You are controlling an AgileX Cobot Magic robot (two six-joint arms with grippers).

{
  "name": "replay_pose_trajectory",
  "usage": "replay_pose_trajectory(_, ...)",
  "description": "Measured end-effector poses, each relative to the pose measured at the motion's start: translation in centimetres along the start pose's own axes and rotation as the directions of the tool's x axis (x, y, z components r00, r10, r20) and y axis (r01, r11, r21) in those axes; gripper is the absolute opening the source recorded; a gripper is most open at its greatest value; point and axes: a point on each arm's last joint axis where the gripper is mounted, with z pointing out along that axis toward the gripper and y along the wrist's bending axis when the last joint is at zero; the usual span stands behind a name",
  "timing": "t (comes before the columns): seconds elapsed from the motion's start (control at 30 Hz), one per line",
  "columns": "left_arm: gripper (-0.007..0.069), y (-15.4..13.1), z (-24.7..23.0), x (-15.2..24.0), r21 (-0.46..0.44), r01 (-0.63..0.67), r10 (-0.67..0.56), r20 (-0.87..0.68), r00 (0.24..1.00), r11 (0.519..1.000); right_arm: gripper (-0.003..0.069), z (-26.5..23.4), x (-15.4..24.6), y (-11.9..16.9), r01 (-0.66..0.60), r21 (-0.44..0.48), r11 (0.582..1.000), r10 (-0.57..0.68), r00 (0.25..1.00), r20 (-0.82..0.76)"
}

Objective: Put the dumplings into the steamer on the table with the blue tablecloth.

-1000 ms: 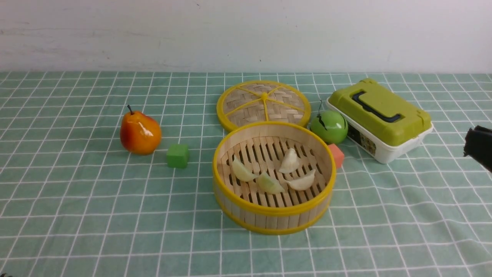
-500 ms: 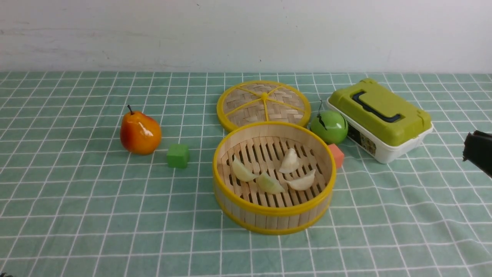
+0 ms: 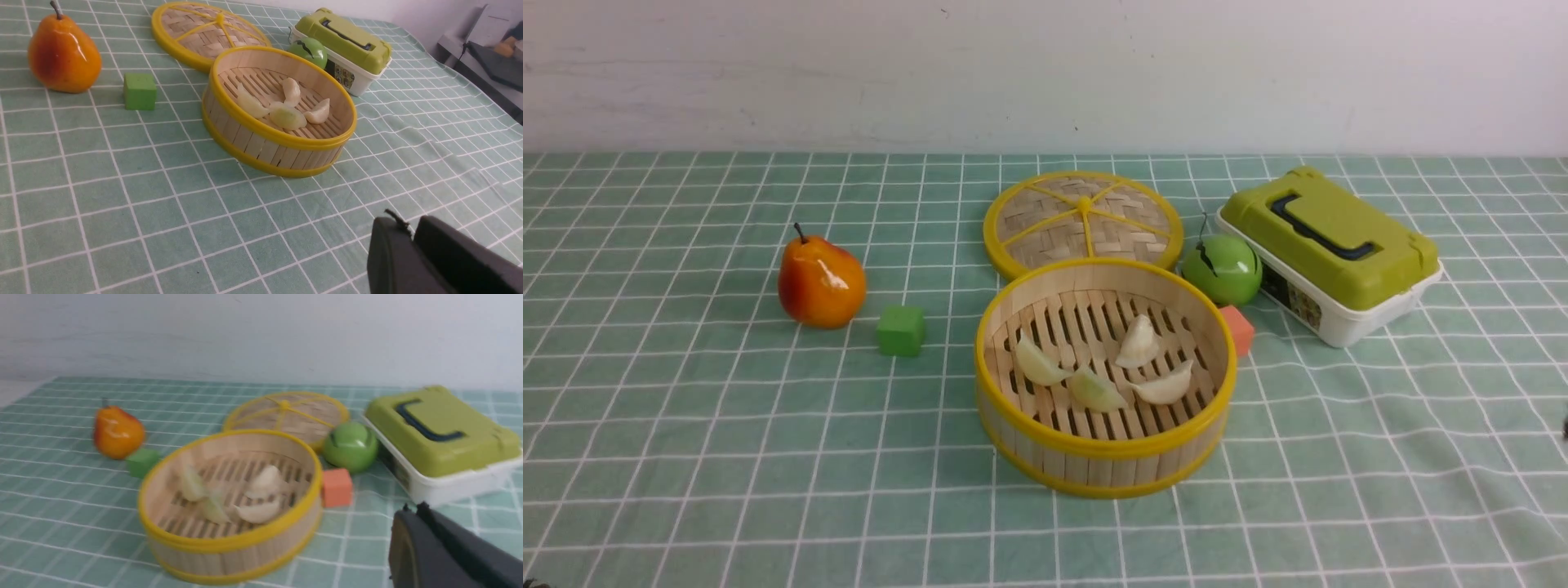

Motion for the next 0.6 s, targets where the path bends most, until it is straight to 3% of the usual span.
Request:
replay_pose_trajectory(0.27,0.0078,0.0,0.0,0.0,0.000,0.000,0.000,0.000,1.000,1.000,-0.0022,-2.2,7.1,-2.6,0.007,0.213,0.977,-0.019,0.998,0.054)
replay_pose_trajectory(0.4,0.0080,0.0,0.0,0.0,0.000,0.000,0.000,0.000,1.000,1.000,-0.0022,-2.5,9.0,-3.1,-0.050,0.252,0.966,0.043,0.998,0.035)
replay_pose_trajectory(0.6,0.0086,0.0,0.0,0.0,0.000,0.000,0.000,0.000,1.000,1.000,-0.0022,-2.8,10.1,-3.3,-0.034,0.282,0.959,0.057,0.996,-0.075)
